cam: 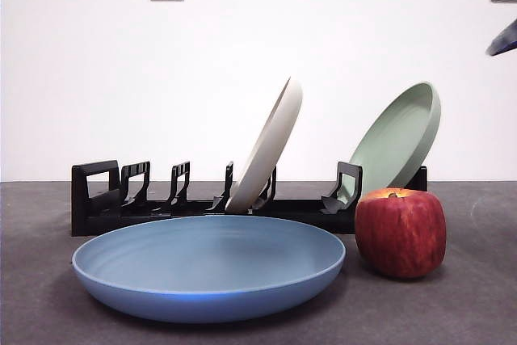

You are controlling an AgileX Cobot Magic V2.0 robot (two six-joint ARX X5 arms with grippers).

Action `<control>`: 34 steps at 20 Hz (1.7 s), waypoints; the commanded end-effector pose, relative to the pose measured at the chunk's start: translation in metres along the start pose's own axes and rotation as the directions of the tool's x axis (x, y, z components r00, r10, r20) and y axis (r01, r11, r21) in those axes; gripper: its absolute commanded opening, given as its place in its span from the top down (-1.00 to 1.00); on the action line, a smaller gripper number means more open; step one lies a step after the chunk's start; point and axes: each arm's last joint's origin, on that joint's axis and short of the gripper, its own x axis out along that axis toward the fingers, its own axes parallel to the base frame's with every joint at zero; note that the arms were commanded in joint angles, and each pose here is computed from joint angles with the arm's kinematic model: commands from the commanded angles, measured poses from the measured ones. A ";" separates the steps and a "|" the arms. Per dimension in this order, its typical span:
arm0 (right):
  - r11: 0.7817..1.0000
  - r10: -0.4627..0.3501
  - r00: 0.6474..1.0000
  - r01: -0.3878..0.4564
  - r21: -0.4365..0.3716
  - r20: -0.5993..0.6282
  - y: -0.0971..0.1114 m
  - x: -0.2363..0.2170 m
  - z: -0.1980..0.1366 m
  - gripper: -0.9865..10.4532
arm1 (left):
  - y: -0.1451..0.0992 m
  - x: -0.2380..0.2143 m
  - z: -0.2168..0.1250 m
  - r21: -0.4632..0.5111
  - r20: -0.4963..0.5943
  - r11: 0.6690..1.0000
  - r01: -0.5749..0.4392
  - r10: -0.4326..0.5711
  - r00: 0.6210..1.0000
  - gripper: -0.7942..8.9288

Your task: Take the blue plate from the plate rack,put the plate on the table,take the apple from the table,put the apple in the plate

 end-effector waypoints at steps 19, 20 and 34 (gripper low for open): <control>0.960 -0.256 0.808 0.147 -0.239 -0.530 0.006 0.177 -0.035 0.00 | 0.123 -0.178 -0.073 -0.359 -0.006 0.766 -0.533 0.569 0.823 0.18; 0.960 -0.259 0.806 0.153 -0.236 -0.532 0.005 0.177 -0.035 0.23 | 0.123 -0.177 -0.074 -0.361 -0.019 0.764 -0.534 0.567 0.824 0.18; 0.980 -0.061 0.965 0.009 -0.199 -0.254 0.065 0.111 0.030 0.85 | 0.122 -0.177 -0.074 -0.362 -0.022 0.767 -0.530 0.561 0.827 0.19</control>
